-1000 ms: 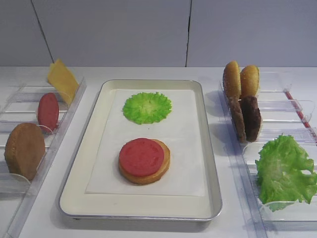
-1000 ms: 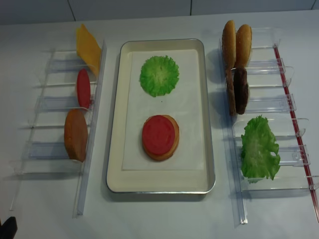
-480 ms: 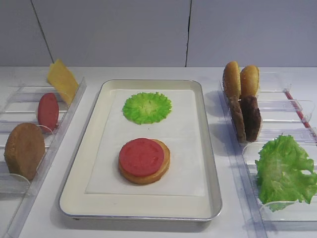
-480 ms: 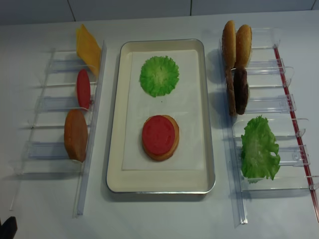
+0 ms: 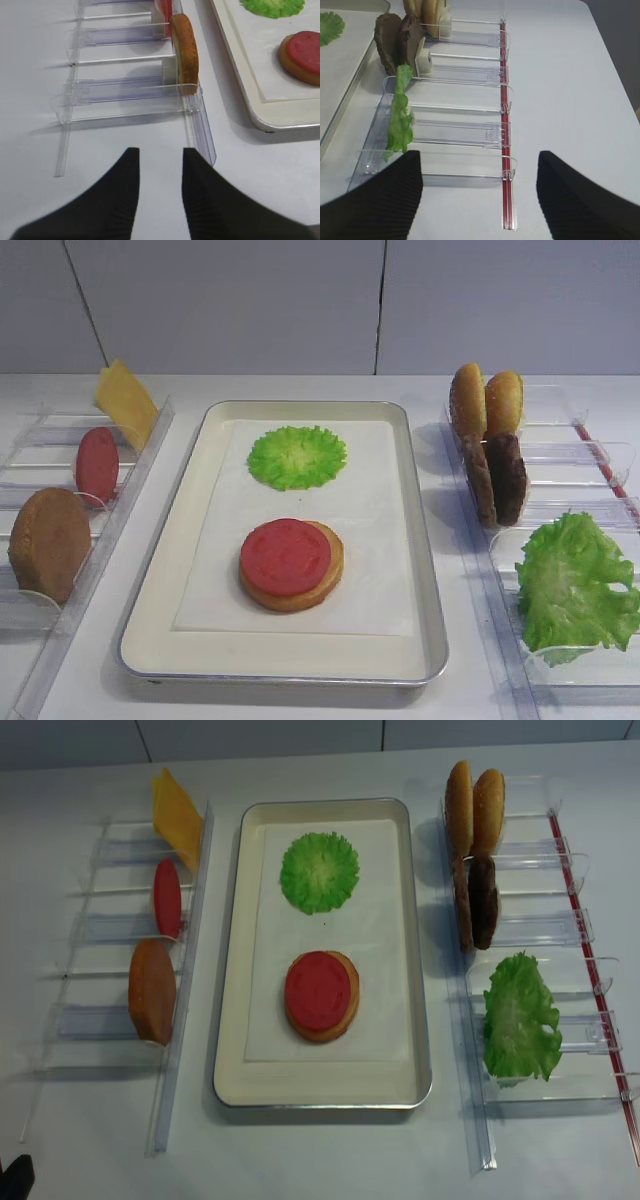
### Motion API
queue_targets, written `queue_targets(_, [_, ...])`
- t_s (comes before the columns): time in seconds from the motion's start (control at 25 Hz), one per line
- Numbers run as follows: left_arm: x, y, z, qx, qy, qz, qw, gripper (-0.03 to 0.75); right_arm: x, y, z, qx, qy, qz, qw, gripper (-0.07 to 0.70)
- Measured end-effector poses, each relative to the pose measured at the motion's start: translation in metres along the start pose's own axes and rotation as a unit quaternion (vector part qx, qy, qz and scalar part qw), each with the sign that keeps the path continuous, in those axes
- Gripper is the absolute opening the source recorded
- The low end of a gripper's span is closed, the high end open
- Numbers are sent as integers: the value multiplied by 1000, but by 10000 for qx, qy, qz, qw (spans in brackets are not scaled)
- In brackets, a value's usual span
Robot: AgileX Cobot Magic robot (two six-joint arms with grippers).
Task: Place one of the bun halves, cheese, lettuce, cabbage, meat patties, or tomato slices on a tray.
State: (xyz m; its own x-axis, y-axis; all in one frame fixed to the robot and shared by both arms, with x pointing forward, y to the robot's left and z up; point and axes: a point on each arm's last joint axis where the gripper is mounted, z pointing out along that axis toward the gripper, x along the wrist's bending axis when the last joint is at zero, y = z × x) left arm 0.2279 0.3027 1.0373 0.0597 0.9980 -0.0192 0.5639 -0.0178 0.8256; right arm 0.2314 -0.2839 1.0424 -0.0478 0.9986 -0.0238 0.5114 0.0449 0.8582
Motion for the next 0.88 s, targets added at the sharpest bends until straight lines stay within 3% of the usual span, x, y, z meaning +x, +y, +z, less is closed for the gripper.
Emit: queue_targets(0.88, [0, 0, 0, 0, 0, 0, 10000, 197, 0, 0, 0, 0, 0, 0, 10000, 495])
